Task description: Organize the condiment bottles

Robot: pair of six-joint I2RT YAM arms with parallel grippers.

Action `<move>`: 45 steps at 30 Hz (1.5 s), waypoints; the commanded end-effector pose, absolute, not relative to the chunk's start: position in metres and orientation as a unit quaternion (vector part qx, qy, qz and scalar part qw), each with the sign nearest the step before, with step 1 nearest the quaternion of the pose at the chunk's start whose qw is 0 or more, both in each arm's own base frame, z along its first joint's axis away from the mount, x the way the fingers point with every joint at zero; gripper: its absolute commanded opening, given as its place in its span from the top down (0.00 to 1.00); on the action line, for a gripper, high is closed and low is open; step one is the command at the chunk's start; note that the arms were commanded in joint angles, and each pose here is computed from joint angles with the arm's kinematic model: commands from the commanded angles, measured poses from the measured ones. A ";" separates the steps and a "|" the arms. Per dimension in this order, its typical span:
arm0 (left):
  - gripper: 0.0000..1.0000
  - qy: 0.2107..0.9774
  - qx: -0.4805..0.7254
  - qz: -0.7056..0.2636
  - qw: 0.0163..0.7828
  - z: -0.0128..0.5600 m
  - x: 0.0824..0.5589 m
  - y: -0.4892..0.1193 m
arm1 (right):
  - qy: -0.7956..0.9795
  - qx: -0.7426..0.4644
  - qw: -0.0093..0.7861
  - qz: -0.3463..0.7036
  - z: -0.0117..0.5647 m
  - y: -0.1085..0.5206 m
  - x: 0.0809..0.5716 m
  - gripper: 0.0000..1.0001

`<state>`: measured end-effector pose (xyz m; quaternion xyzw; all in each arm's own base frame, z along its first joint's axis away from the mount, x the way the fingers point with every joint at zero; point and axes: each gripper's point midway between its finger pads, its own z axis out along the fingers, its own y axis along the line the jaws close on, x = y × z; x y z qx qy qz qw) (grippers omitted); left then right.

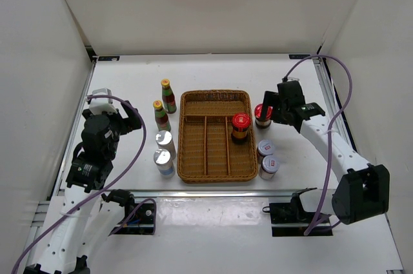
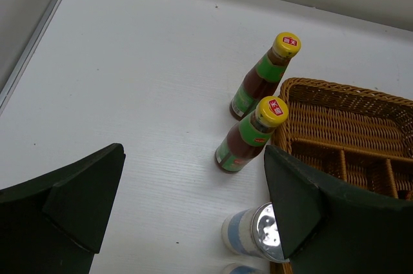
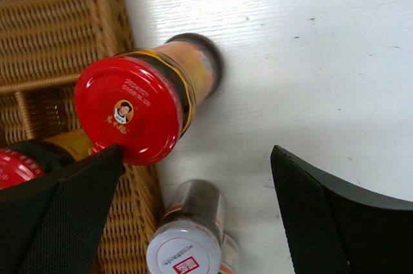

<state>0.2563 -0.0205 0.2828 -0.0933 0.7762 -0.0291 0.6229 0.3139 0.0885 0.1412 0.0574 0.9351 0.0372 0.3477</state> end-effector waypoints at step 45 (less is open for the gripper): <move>0.01 0.774 -0.087 -0.024 0.626 0.283 0.255 -0.020 | 0.930 0.016 0.365 -0.039 0.154 0.107 0.399 0.55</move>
